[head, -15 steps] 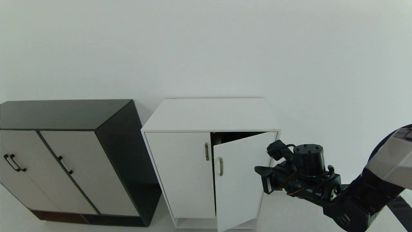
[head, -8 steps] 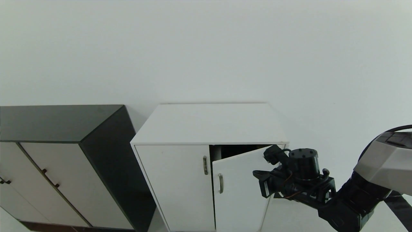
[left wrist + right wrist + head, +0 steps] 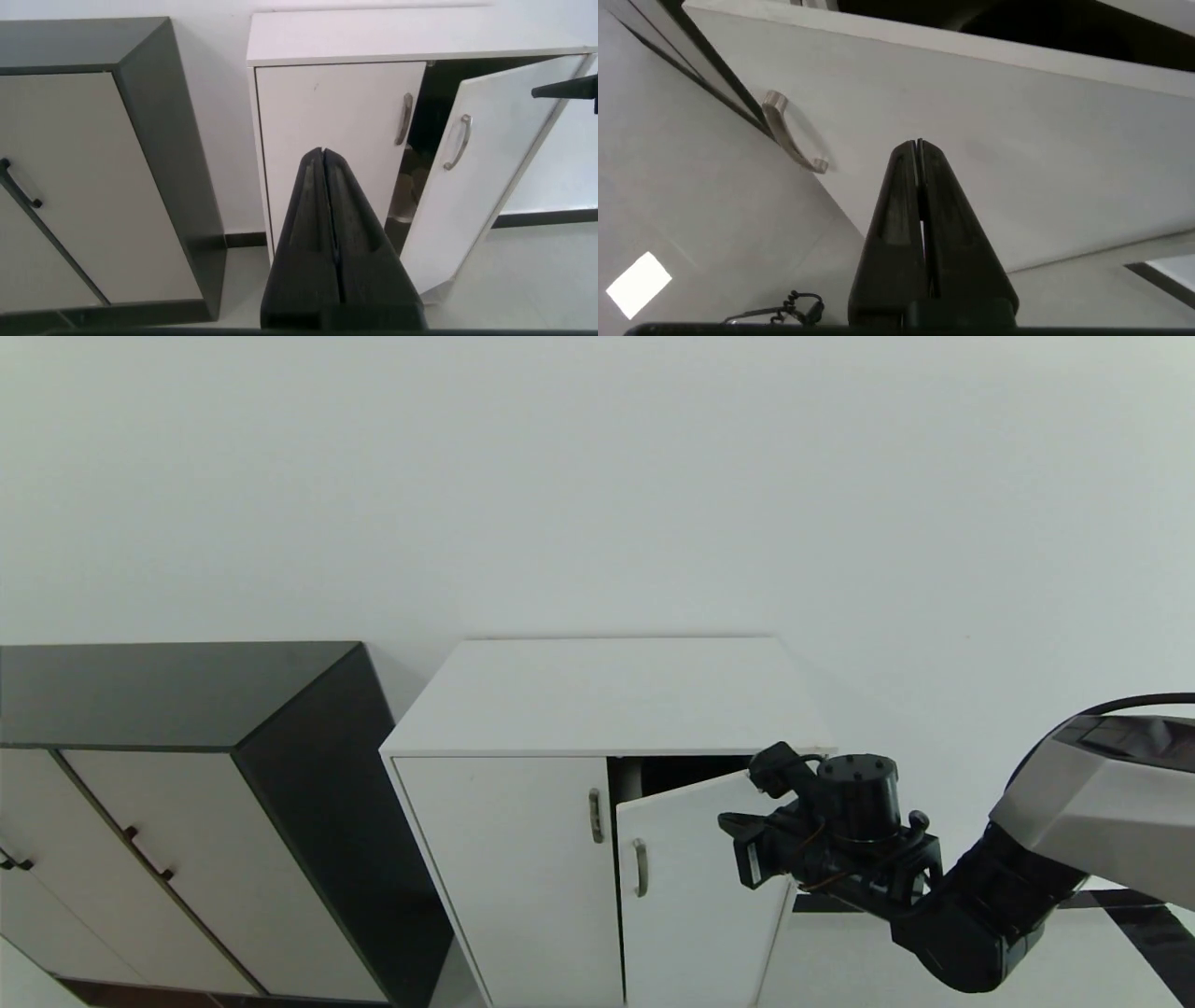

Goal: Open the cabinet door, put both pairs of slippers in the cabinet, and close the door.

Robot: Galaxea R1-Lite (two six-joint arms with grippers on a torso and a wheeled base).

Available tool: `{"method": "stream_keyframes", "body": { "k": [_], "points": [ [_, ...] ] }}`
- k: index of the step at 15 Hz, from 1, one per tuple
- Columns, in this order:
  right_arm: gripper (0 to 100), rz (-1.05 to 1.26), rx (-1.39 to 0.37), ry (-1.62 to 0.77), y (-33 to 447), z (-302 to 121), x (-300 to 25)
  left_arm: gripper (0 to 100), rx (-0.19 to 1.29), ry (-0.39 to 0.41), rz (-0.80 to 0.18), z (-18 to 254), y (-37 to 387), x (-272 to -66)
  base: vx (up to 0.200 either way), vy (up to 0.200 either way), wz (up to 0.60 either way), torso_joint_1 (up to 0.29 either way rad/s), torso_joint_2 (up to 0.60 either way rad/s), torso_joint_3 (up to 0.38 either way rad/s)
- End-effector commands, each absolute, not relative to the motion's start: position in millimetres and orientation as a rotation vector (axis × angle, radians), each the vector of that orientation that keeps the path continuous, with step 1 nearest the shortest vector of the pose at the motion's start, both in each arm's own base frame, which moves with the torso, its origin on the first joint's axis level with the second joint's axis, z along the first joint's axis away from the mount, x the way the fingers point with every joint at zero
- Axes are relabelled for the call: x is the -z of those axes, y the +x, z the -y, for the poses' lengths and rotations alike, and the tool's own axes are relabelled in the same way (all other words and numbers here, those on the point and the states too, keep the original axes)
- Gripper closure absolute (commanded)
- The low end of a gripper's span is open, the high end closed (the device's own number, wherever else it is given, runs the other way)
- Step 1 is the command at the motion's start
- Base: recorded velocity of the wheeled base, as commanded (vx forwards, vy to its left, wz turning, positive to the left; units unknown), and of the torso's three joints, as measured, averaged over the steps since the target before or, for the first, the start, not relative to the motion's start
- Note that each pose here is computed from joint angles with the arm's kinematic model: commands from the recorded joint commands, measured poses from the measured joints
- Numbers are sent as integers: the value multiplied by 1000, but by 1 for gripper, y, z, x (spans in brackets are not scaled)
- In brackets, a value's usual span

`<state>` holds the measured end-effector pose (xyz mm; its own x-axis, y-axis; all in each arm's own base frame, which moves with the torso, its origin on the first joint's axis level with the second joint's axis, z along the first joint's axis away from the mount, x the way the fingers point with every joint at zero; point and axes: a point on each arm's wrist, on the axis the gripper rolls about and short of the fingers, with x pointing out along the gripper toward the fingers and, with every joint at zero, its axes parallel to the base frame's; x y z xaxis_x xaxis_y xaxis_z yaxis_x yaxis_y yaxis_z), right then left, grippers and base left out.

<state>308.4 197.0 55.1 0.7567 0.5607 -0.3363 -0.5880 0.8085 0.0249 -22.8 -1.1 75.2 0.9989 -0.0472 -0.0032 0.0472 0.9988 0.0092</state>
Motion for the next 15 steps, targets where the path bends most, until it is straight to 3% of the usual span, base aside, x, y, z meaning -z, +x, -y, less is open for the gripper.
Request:
{"method": "stream_keyframes", "body": {
  "k": [1,15],
  "points": [
    [100,-336,-626,-84,315,-201,-51,100,46,9,-3,1,-23,-75,0,0,0,0,0,0],
    [100,-313,-593,-73,352,-209,-40,100,48,9,-3,1,-23,-75,0,0,0,0,0,0]
  ]
}}
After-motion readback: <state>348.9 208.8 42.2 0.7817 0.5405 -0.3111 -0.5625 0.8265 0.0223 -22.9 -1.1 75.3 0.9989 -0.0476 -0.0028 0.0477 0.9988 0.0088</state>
